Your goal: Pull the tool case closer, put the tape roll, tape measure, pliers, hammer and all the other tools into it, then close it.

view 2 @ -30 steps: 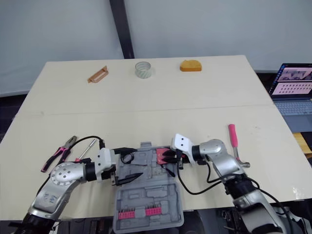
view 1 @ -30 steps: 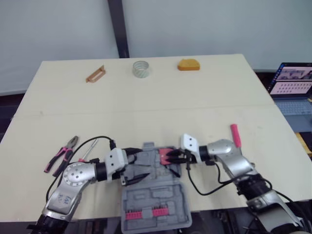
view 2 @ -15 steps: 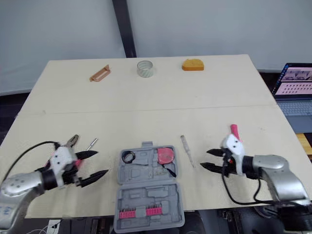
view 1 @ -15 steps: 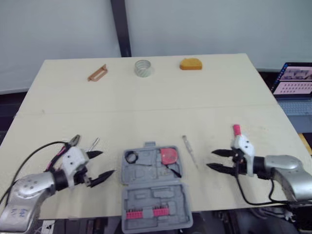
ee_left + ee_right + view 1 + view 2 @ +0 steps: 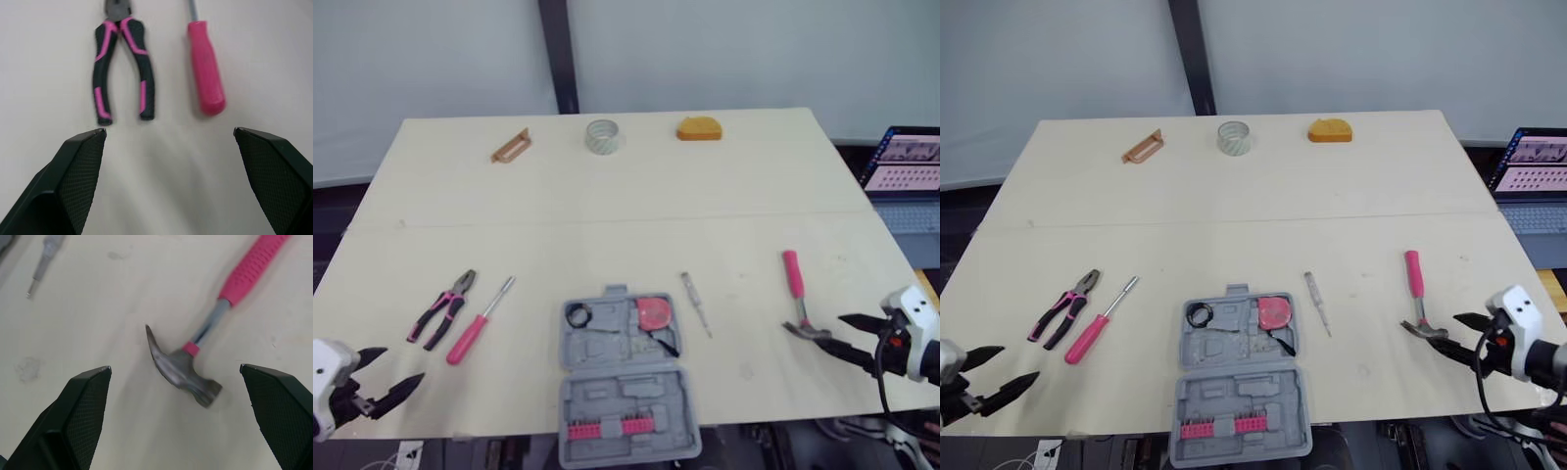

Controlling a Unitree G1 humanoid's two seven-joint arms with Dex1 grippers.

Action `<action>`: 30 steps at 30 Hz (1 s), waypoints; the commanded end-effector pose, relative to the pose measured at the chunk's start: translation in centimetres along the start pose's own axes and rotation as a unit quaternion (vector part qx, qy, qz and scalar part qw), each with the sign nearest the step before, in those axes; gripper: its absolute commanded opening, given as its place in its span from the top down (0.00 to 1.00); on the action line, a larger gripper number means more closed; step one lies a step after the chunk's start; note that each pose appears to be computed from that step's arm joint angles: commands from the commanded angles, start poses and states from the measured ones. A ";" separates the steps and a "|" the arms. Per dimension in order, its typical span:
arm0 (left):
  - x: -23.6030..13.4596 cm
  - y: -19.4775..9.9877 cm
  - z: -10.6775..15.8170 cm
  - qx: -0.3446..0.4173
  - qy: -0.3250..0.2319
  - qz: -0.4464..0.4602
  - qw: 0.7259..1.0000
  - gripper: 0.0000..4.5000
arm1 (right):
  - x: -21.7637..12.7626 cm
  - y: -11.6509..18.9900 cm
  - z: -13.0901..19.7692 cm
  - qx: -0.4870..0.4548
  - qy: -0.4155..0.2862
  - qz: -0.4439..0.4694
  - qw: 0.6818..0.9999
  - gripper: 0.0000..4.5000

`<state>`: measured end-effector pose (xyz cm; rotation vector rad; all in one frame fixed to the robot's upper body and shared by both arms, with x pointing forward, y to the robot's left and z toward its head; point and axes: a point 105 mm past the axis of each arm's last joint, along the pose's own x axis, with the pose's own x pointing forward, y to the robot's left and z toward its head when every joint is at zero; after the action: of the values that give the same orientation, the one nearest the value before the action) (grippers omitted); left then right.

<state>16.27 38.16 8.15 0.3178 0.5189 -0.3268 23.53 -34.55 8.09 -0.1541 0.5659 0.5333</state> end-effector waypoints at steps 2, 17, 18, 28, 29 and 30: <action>-1.9 2.9 -0.7 0.010 0.013 0.053 0.998 0.00 | -1.2 -2.2 -0.3 0.003 0.000 -0.039 0.999 0.01; -2.3 4.4 -1.5 -0.006 0.010 0.089 0.996 0.00 | -1.6 -4.1 -1.5 -0.002 0.023 -0.055 0.998 0.01; -2.2 4.3 -1.5 -0.006 0.009 0.088 0.996 0.00 | -1.5 -4.1 -1.4 -0.002 0.023 -0.054 0.998 0.01; -1.6 3.6 -0.7 0.001 -0.003 0.075 0.997 0.00 | -1.5 -3.2 -0.6 -0.009 0.015 -0.030 0.999 0.01; -1.5 3.5 -0.5 0.002 -0.005 0.073 0.997 0.00 | -1.4 -3.0 -0.4 -0.010 0.013 -0.027 1.000 0.01; -1.4 3.2 -0.3 0.005 -0.008 0.065 0.998 0.00 | -1.4 -2.7 -0.2 -0.012 0.011 -0.022 1.000 0.01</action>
<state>16.12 41.86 8.73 0.3487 0.4999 -0.1924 23.59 -37.66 7.00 -0.1760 0.6194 0.4847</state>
